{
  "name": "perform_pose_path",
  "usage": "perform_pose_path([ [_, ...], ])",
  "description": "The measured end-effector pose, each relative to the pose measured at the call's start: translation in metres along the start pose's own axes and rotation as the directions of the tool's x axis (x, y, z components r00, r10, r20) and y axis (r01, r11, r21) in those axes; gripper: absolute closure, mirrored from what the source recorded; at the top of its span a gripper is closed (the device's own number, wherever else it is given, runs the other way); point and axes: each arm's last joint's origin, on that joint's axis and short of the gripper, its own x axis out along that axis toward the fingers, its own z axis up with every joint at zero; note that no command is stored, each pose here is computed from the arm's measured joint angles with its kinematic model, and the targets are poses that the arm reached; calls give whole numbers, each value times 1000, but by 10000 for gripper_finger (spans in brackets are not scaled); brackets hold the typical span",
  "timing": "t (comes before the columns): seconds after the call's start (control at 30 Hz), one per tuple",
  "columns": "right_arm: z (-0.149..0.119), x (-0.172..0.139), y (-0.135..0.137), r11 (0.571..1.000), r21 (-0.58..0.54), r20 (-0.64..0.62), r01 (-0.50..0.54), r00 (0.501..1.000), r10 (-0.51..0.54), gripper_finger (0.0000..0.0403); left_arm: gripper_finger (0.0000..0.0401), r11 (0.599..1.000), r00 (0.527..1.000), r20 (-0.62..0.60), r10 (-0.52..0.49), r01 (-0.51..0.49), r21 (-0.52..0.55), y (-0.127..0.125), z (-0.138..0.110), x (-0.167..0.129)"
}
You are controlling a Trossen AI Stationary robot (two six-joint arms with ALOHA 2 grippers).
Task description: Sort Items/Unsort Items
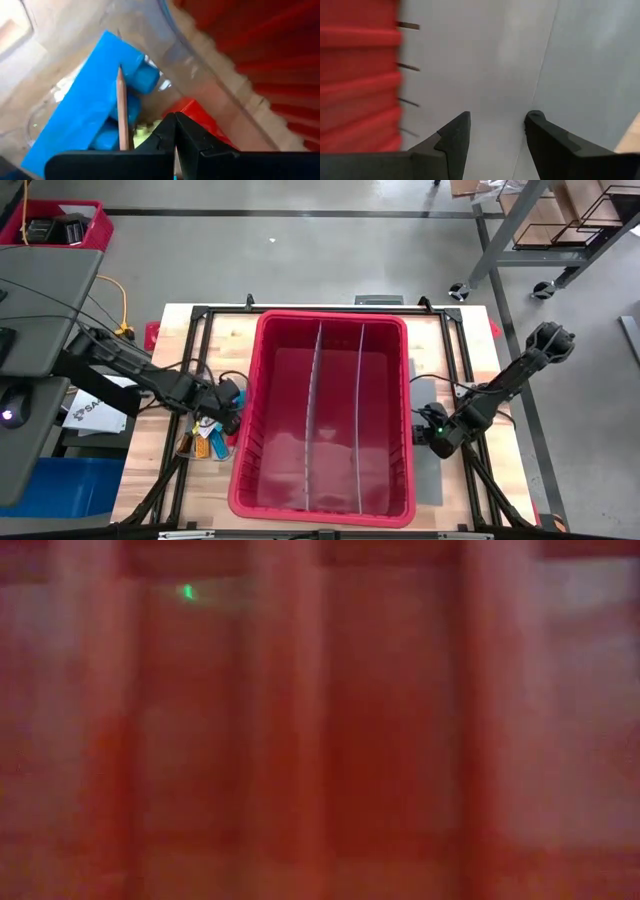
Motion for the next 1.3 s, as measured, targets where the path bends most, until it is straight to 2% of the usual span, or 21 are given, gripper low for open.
perform_pose_path([
  [0.13, -3, -1, 9, 987, -26, 70, -156, 985, 158, 225, 401, 1000, 997, -74, -31, 31, 1, -6, -4, 14],
  [0.33, -4, -3, 17, 964, -53, 140, -261, 954, 266, 225, 401, 997, 990, -120, -79, 80, 4, -18, -4, 24],
  [0.4, -5, -3, 16, 966, -60, 121, -252, 959, 258, 225, 401, 995, 989, -118, -94, 95, 0, -20, -3, 25],
  [0.53, -12, -3, 13, 980, -82, -42, -184, 983, 181, 225, 401, 997, 987, -141, -77, 80, 15, -19, -6, 24],
  [0.63, -20, -6, 10, 979, -82, -104, -187, 978, 178, 225, 401, 998, 981, -192, -15, 26, 54, -14, -14, 22],
  [0.8, -32, -10, 5, 981, -70, -200, -179, 966, 162, 225, 401, 996, 972, -234, 14, 6, 84, -12, -22, 19],
  [1.03, -39, 6, 1, 993, -52, -159, -105, 983, 96, 225, 401, 1000, 978, -207, 29, -27, 9, -9, -25, 24],
  [1.3, -50, 39, 16, 978, 16, -102, -207, 973, 207, 225, 401, 997, 979, -195, -53, 41, -66, -10, -29, 36],
])
